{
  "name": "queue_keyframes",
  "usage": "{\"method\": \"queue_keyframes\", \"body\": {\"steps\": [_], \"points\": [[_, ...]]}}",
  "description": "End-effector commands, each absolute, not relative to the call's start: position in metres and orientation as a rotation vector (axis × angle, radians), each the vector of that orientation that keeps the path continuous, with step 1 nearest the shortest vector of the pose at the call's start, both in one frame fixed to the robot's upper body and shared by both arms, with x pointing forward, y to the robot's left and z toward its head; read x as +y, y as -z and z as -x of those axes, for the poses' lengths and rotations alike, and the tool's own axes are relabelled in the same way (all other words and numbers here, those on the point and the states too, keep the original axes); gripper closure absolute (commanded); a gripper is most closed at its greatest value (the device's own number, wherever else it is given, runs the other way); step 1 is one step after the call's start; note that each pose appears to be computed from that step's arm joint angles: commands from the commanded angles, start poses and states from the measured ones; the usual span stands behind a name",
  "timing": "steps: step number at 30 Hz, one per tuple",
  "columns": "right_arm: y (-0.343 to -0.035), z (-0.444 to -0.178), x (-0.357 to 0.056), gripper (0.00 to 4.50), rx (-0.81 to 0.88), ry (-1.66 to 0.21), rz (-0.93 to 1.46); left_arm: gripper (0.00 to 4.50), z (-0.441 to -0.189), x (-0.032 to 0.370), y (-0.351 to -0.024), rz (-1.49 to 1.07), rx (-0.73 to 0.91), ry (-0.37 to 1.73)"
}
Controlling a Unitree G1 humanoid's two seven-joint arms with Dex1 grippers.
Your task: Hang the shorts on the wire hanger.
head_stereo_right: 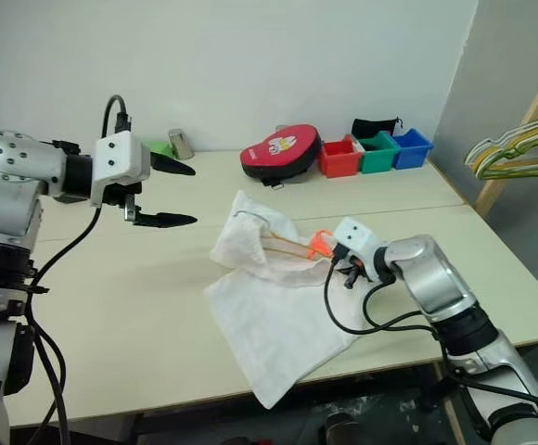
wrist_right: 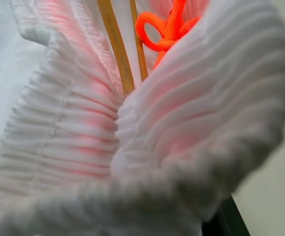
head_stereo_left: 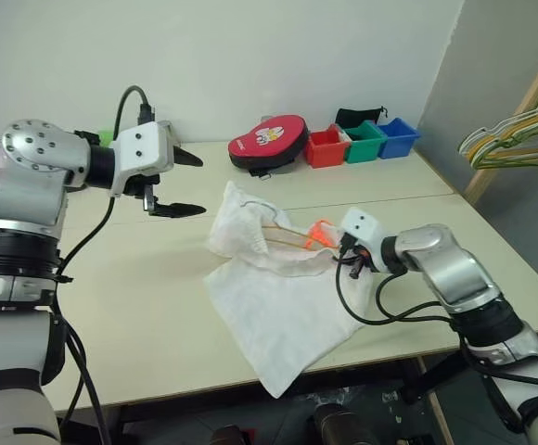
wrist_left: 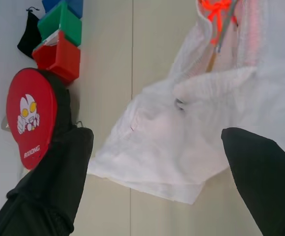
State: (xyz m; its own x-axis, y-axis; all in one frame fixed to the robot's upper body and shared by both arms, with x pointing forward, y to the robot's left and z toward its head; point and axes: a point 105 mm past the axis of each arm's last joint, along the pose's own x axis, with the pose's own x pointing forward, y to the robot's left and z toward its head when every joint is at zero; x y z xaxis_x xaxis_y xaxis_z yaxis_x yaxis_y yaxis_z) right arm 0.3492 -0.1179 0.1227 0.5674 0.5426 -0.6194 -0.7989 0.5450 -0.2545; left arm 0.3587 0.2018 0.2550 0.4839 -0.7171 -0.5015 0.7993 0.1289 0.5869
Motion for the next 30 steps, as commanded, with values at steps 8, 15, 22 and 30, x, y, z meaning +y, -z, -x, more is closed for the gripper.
{"method": "queue_keyframes", "body": {"steps": [8, 15, 22, 30], "points": [[-0.155, -0.309, -0.183, 4.31, 0.484, -0.425, 0.117, 0.04, -0.351, 0.118, -0.278, -0.488, -0.145, 1.221], [-0.145, -0.276, -0.198, 4.31, 0.48, -0.266, 0.031, 0.04, -0.338, 0.08, -0.248, -0.398, -0.135, 1.32], [-0.152, -0.252, -0.278, 4.31, 0.384, 0.298, -0.048, 0.04, -0.337, 0.004, -0.247, -0.241, -0.296, 1.325], [-0.183, -0.258, -0.341, 4.31, 0.392, 0.51, -0.005, 0.04, -0.344, -0.056, -0.256, -0.189, -0.408, 1.215]]}}
